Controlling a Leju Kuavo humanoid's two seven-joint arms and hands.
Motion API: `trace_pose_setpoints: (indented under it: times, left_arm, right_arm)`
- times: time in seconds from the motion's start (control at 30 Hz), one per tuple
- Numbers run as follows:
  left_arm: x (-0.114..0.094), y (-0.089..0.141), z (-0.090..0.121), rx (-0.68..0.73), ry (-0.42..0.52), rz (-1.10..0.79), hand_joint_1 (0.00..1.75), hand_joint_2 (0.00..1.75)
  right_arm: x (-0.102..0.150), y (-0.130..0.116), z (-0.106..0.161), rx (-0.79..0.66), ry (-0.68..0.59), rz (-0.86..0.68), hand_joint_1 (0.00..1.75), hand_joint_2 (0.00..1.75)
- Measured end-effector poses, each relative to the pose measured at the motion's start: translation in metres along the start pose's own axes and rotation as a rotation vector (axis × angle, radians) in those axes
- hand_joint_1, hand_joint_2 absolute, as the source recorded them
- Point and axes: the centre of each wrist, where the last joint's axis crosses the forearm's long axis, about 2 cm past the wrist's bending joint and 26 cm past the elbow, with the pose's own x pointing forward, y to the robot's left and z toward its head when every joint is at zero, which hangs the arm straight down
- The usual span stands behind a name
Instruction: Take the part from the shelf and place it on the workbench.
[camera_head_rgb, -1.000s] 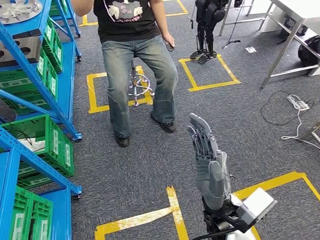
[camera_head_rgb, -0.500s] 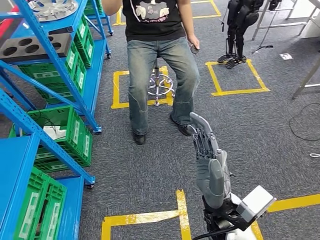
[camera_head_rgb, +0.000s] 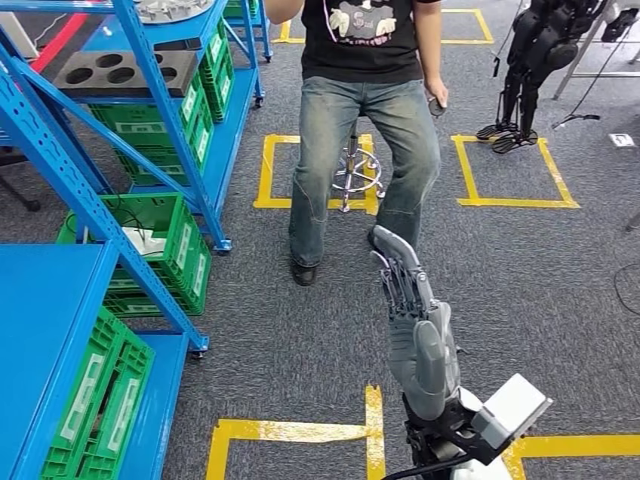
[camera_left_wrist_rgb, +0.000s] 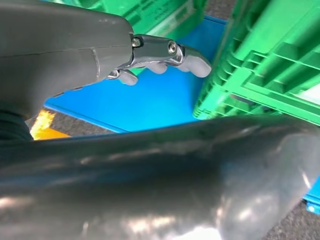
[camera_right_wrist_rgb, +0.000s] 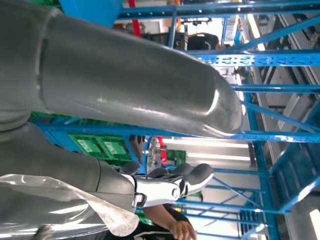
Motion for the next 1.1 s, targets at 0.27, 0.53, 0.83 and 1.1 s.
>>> trace_pose_setpoints:
  times: [0.27, 0.53, 0.83, 1.1]
  left_arm:
    - [-0.0002, 0.0081, -0.002, 0.03, 0.005, 0.003, 0.0, 0.0]
    - [-0.0049, 0.0063, 0.0026, 0.03, 0.018, 0.009, 0.0, 0.0]
    - [-0.0055, 0.0081, 0.0026, 0.037, 0.018, 0.009, 0.0, 0.0]
    - [-0.0054, 0.0038, 0.0037, 0.031, 0.02, 0.016, 0.0, 0.0]
  right_arm:
    - [-0.0013, 0.0011, 0.0049, -0.005, 0.02, -0.001, 0.0, 0.0]
    - [-0.0011, 0.0002, 0.0039, -0.005, 0.015, 0.001, 0.0, 0.0]
    - [-0.0012, -0.0004, 0.0022, -0.006, 0.011, 0.002, 0.0, 0.0]
    - [-0.0015, -0.0001, 0.0031, -0.005, 0.016, 0.001, 0.0, 0.0]
